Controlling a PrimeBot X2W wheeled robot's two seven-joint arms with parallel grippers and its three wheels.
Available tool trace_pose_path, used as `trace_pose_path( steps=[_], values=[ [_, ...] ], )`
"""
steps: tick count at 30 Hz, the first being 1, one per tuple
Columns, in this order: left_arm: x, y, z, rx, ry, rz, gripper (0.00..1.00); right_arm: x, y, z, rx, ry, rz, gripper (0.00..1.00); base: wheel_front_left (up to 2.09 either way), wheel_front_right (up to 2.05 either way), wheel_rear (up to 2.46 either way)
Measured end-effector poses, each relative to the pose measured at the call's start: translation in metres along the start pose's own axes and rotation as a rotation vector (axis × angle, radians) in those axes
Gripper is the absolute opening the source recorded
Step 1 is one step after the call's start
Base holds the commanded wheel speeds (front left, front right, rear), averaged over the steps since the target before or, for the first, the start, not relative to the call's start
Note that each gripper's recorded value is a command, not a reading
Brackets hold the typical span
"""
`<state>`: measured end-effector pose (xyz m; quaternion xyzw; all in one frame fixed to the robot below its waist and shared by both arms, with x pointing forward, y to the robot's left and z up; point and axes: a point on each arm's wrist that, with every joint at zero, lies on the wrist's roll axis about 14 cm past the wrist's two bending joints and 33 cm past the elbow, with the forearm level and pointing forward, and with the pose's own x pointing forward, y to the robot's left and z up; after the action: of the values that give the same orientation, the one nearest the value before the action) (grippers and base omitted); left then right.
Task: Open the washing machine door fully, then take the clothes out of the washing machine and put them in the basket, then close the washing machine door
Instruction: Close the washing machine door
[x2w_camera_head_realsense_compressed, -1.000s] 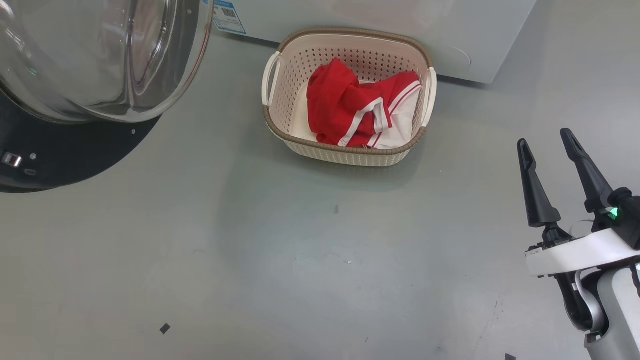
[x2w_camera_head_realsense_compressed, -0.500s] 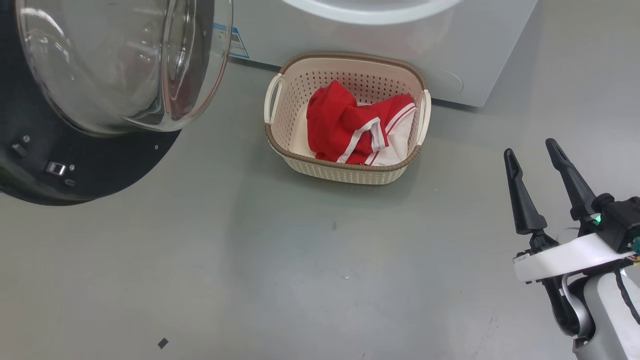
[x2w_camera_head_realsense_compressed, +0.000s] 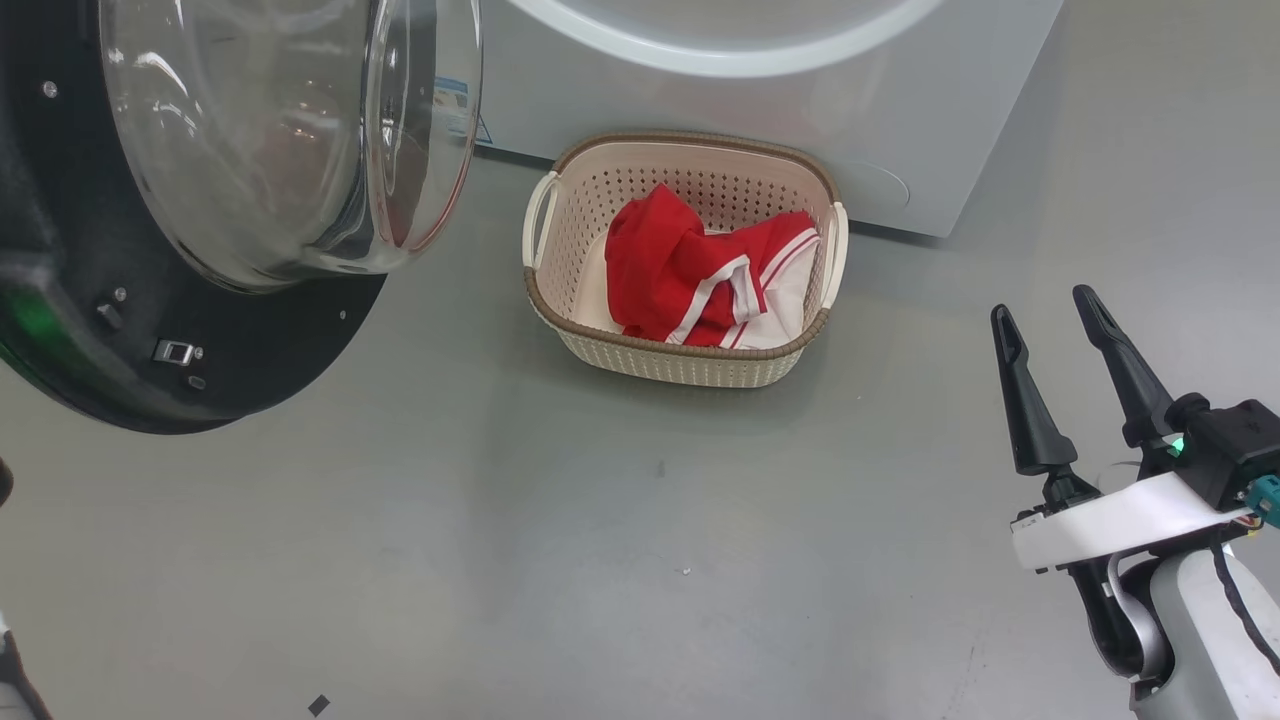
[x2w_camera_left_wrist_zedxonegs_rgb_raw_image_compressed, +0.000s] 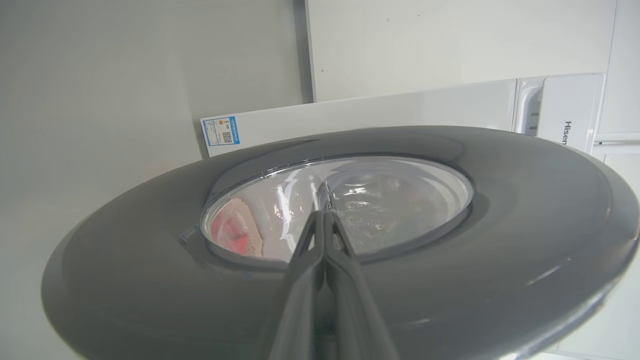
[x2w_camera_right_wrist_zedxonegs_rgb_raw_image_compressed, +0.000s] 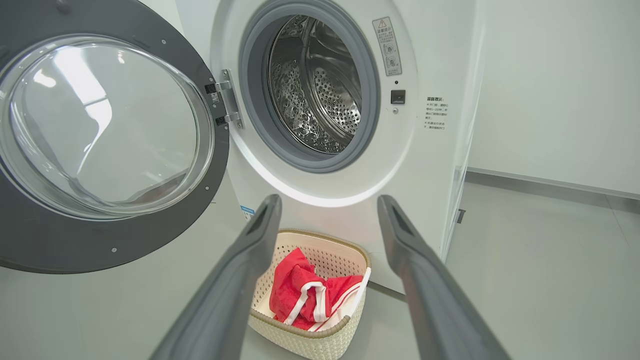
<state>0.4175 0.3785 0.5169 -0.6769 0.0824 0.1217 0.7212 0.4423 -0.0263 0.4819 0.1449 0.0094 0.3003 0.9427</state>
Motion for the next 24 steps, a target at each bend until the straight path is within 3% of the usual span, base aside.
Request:
trace_pose_path(
  steps=[18,24],
  values=[
    [-0.002,-0.011,-0.043,-0.11,0.128,-0.128,0.0,-0.004,-0.003,0.001,0.002,-0.002,-0.025,1.0,0.0,0.0,0.0],
    [-0.007,-0.016,-0.065,-0.092,0.196,-0.165,0.0,-0.006,-0.003,0.004,0.0,-0.011,-0.034,1.0,0.0,0.0,0.0]
  ],
)
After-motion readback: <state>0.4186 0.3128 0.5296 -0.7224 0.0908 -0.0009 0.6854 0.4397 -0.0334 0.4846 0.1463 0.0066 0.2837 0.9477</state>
